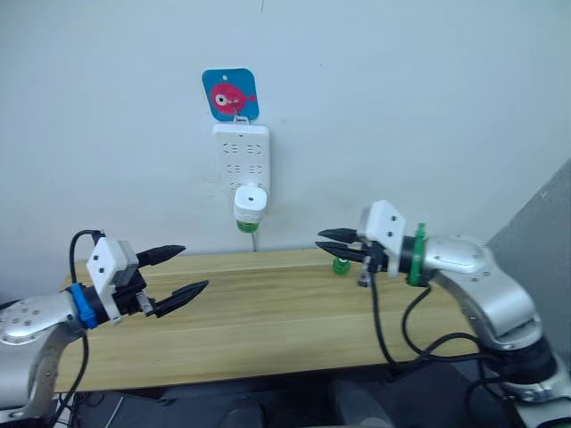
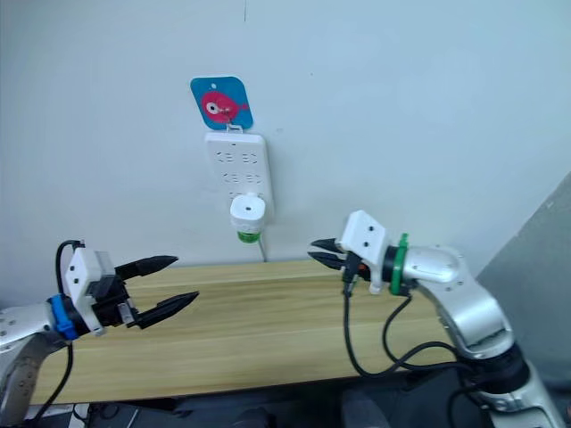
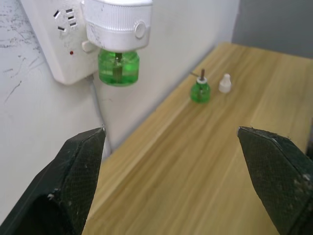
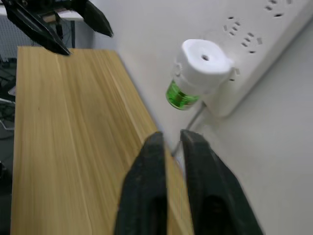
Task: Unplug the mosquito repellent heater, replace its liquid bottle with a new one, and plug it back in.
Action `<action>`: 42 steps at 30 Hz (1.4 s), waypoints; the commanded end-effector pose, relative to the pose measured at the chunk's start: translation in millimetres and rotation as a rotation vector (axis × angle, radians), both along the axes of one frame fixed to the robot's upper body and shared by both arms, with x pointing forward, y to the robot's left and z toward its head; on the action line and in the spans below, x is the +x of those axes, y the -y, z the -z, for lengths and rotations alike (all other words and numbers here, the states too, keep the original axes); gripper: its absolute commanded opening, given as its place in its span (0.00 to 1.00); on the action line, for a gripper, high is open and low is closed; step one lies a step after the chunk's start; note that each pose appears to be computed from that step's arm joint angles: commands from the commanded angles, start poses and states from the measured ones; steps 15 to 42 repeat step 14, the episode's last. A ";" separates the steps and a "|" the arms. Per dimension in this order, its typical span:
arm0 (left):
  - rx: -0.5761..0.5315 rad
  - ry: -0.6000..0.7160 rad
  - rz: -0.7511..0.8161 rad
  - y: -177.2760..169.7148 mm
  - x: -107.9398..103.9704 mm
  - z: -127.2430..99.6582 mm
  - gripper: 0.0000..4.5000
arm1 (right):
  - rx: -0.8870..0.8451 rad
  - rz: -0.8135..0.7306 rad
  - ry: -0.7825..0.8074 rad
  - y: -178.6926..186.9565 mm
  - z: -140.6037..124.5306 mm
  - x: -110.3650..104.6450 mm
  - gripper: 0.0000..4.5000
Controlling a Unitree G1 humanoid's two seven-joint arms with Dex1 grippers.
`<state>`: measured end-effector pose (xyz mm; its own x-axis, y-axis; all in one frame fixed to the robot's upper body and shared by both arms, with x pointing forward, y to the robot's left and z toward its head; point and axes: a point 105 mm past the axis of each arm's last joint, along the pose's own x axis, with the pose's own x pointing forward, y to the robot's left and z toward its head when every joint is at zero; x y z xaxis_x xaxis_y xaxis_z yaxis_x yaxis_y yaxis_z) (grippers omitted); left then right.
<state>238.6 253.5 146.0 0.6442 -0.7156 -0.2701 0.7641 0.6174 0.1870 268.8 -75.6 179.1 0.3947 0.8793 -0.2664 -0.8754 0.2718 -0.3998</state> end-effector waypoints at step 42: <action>0.207 -0.083 -0.017 -26.8 -4.8 -40.5 1.00 | -0.200 -0.057 0.062 60.3 -27.3 -8.2 0.99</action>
